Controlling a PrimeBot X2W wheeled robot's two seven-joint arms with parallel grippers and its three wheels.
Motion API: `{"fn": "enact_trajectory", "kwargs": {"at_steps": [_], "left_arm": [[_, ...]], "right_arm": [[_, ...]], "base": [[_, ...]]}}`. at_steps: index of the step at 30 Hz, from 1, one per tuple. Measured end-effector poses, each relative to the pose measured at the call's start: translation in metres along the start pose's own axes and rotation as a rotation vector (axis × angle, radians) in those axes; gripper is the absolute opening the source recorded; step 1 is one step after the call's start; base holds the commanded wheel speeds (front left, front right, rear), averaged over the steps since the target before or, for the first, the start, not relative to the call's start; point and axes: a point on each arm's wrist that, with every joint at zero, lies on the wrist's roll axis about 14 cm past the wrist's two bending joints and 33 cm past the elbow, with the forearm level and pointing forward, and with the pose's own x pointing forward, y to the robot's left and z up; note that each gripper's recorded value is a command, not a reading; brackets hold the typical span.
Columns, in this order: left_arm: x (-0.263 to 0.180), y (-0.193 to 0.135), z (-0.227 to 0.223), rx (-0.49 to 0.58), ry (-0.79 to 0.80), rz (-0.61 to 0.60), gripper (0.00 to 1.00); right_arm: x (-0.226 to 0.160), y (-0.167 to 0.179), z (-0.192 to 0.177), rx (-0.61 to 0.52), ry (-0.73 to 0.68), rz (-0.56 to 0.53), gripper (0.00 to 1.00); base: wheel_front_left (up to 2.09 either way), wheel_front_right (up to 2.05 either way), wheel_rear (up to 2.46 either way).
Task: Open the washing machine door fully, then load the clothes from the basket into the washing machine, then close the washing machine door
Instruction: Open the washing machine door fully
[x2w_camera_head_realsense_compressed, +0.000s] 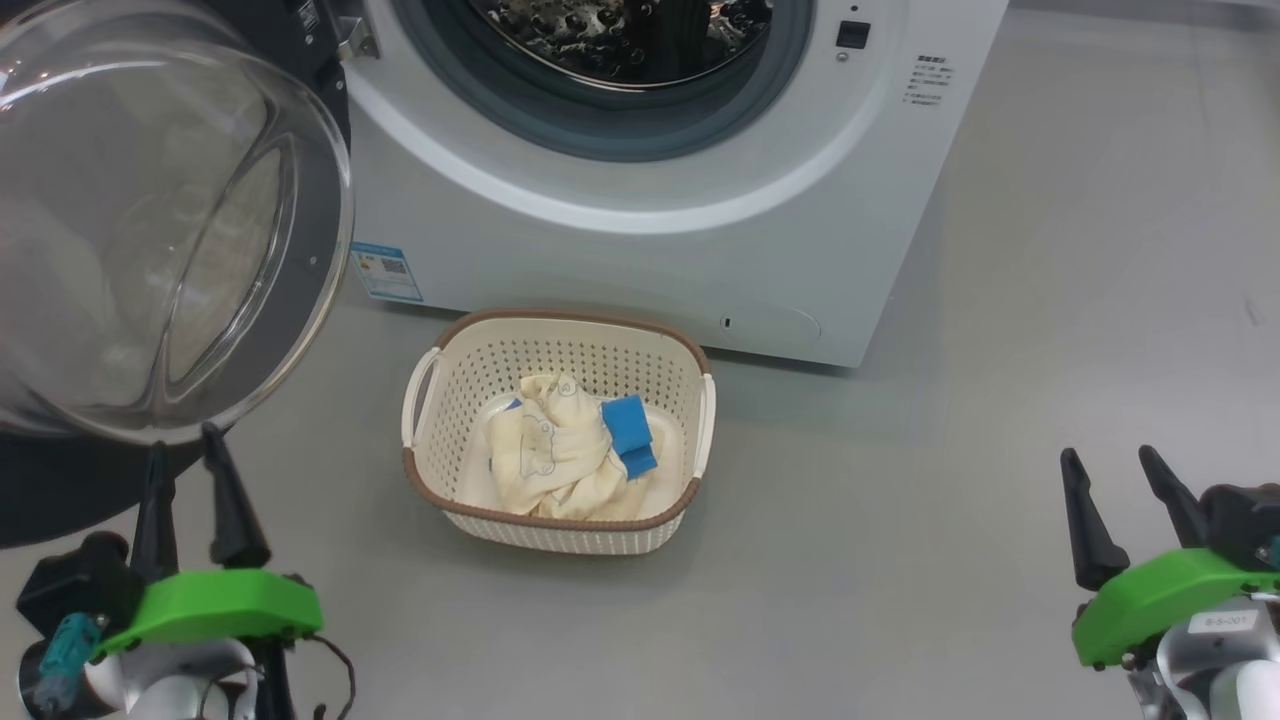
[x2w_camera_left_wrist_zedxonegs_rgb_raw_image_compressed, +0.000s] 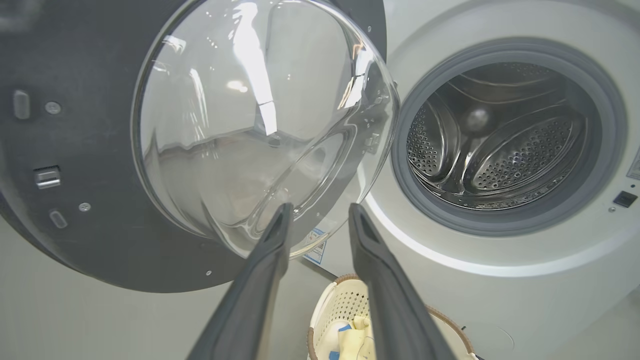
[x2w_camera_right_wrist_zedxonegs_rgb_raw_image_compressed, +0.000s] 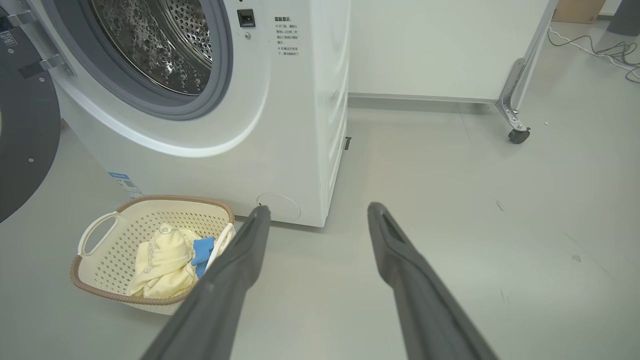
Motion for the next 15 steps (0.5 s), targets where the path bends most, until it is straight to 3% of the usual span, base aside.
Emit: {"fn": "enact_trajectory", "kwargs": {"at_steps": [1, 2, 3, 15], "left_arm": [[-0.003, -0.007, -0.001, -0.001, 0.005, -0.021, 0.69], [-0.005, -0.014, -0.001, -0.002, 0.005, -0.044, 0.91], [-0.006, -0.021, -0.002, -0.001, 0.010, -0.067, 1.00], [-0.017, -0.082, -0.024, 0.027, 0.084, -0.254, 1.00]], "right_arm": [[-0.002, -0.003, 0.002, -0.004, -0.005, -0.009, 1.00], [-0.005, -0.007, 0.003, -0.009, -0.010, -0.020, 1.00], [-0.007, -0.010, 0.005, -0.010, -0.016, -0.030, 1.00], [-0.035, -0.044, 0.020, -0.024, -0.069, -0.138, 1.00]], "base": [[0.00, 0.00, 0.00], [0.00, 0.00, 0.00], [0.00, 0.00, 0.00], [0.00, 0.00, 0.00]]}}
